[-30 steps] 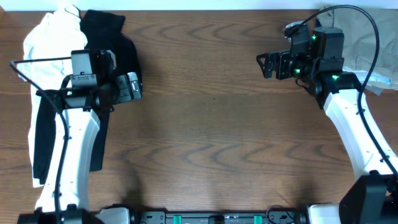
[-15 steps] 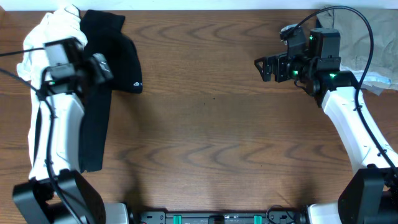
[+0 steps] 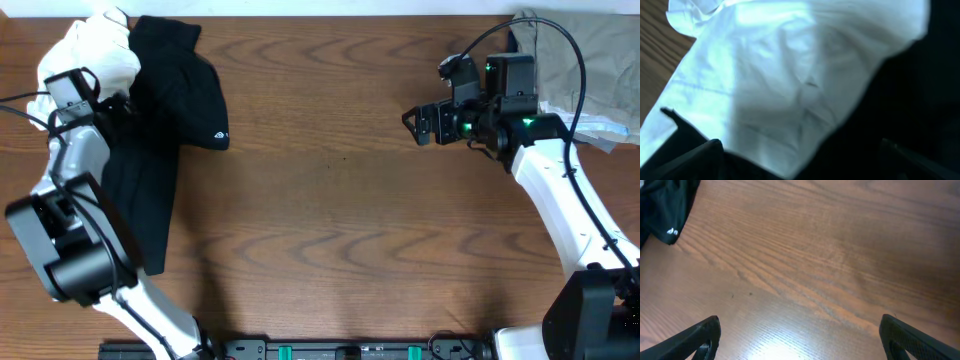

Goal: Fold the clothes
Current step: 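Reach the left gripper to the white T-shirt and grasp it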

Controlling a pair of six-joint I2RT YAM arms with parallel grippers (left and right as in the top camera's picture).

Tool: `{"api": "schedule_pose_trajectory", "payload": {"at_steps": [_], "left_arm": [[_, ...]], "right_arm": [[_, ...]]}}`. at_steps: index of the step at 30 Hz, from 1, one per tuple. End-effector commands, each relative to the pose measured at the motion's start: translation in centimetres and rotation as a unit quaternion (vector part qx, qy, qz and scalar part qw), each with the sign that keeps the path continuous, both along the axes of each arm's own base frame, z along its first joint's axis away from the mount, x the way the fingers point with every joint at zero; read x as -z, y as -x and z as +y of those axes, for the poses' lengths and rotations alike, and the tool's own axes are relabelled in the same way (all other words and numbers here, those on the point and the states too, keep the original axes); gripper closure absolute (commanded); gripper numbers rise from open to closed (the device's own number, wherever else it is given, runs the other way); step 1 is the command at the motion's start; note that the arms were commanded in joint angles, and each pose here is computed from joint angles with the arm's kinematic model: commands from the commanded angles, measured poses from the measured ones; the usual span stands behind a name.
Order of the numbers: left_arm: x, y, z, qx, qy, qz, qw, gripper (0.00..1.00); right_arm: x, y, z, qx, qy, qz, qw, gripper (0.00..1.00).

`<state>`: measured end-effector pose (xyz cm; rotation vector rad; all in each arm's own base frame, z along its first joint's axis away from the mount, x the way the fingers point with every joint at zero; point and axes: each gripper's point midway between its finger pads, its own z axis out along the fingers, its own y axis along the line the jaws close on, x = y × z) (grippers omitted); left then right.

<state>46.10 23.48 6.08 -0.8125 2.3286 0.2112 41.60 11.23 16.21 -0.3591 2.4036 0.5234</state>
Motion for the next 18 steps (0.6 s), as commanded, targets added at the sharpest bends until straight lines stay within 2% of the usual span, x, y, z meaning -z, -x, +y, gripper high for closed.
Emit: {"api": "schedule_pose_trajectory", "payload": {"at_steps": [1,5,8,18], "left_arm": [[-1.4,-1.1,2.6,-0.021,-0.014,-0.022,0.999,0.01],[-1.4,-1.7,3.2,-0.022,-0.020,-0.031,0.999,0.04],[-0.9,-1.7,2.9,-0.017,-0.019,-0.025,0.999,0.21],[0.0,-2.4,2.7,-0.005,-0.026,-0.023,0.999,0.22]], "right_arm": [[-0.4,-0.2,0.6,-0.011,0.008,-0.006,1.000,0.01],[-0.3,-0.2,0.7,-0.009,0.016,-0.009,1.000,0.01],[-0.4,-0.3,1.0,-0.012,0.017,-0.013,1.000,0.01],[-0.7,-0.6,1.2,-0.013,0.014,-0.021,1.000,0.01]]}}
